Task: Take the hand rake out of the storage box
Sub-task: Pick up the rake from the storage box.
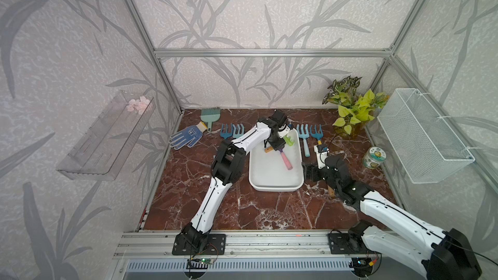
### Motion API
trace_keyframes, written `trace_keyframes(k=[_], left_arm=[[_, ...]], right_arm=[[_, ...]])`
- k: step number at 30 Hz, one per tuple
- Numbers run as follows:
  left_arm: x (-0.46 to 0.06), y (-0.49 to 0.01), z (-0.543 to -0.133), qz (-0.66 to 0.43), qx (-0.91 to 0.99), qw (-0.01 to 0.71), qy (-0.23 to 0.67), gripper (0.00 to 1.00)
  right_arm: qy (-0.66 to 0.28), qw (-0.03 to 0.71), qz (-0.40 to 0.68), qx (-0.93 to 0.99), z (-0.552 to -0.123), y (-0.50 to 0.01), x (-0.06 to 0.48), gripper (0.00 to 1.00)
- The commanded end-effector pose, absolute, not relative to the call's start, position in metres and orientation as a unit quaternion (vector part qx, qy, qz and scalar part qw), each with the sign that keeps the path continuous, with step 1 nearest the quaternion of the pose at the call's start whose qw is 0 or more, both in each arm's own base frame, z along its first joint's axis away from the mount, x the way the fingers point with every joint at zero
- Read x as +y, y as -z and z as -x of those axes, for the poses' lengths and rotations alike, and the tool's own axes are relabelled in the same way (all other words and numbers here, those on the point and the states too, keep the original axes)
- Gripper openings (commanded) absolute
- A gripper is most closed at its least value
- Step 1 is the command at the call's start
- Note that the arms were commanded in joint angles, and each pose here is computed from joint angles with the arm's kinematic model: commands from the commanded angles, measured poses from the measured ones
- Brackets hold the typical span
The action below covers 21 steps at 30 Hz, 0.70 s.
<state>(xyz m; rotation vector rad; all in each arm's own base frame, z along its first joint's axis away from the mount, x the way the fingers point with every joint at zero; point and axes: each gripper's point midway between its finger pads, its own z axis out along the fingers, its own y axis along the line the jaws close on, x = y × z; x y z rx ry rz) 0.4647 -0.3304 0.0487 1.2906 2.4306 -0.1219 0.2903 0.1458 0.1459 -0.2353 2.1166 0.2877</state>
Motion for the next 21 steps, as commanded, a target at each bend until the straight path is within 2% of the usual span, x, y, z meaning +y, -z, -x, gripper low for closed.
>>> trace_keyframes(k=[1, 21], left_arm=[[-0.327, -0.039, -0.462, -0.457, 0.872, 0.169, 0.040, 0.58], [-0.319, -0.022, -0.456, -0.459, 0.877, 0.141, 0.027, 0.46]], right_arm=[[-0.123, 0.488, 0.094, 0.859, -0.292, -0.152, 0.146, 0.87], [-0.123, 0.489, 0.094, 0.859, -0.291, -0.152, 0.145, 0.87]])
